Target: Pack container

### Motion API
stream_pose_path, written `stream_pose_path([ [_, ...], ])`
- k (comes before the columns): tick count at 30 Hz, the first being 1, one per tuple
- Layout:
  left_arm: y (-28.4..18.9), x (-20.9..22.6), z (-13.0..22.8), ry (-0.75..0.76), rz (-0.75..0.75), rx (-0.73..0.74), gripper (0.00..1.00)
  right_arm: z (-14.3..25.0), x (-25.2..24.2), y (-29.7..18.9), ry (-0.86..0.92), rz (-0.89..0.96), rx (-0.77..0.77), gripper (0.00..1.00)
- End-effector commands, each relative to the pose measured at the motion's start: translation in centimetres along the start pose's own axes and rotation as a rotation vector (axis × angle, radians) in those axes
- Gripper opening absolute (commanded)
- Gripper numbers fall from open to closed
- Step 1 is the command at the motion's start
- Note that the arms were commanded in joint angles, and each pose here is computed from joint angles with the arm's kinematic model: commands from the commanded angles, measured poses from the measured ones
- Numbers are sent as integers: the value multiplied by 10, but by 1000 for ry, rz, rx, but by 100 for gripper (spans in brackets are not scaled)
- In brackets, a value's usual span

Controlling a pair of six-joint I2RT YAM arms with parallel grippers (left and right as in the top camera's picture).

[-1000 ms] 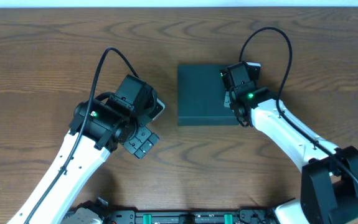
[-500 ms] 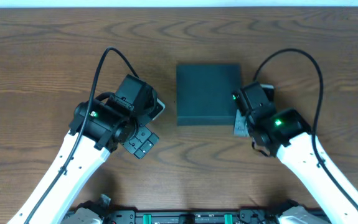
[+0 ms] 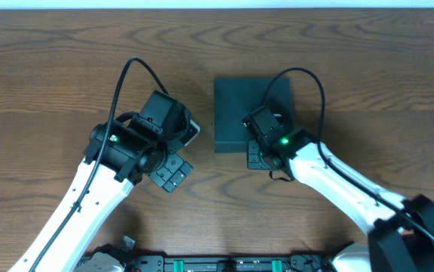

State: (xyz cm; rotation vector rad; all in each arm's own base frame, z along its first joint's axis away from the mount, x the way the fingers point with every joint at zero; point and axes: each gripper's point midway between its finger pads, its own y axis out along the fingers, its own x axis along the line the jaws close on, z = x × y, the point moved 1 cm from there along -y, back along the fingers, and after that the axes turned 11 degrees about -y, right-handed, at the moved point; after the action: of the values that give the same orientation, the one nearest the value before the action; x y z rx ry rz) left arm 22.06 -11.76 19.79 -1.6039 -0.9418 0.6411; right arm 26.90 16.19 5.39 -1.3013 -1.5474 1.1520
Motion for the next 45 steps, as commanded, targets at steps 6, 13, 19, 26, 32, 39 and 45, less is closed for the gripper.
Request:
stream_pose_path([
  [6, -1, 3, 1, 0, -12, 2, 95, -32, 9, 15, -88, 12, -128, 1],
  [13, -1, 3, 1, 0, -12, 2, 95, -53, 17, 22, -67, -34, -201, 1],
  [19, -1, 3, 1, 0, -12, 2, 95, -68, 18, 21, -52, -39, -263, 1],
  [26, -1, 3, 1, 0, -12, 2, 95, -72, 4, 22, -98, -4, -265, 1],
  [32, -1, 3, 1, 0, -12, 2, 95, -61, 31, -20, -160, -141, -279, 2],
  [39, -1, 3, 1, 0, -12, 2, 95, -66, 4, -118, -273, -135, -495, 1],
  [45, -1, 3, 1, 0, -12, 2, 96, -41, -65, -178, -226, -163, -594, 62],
])
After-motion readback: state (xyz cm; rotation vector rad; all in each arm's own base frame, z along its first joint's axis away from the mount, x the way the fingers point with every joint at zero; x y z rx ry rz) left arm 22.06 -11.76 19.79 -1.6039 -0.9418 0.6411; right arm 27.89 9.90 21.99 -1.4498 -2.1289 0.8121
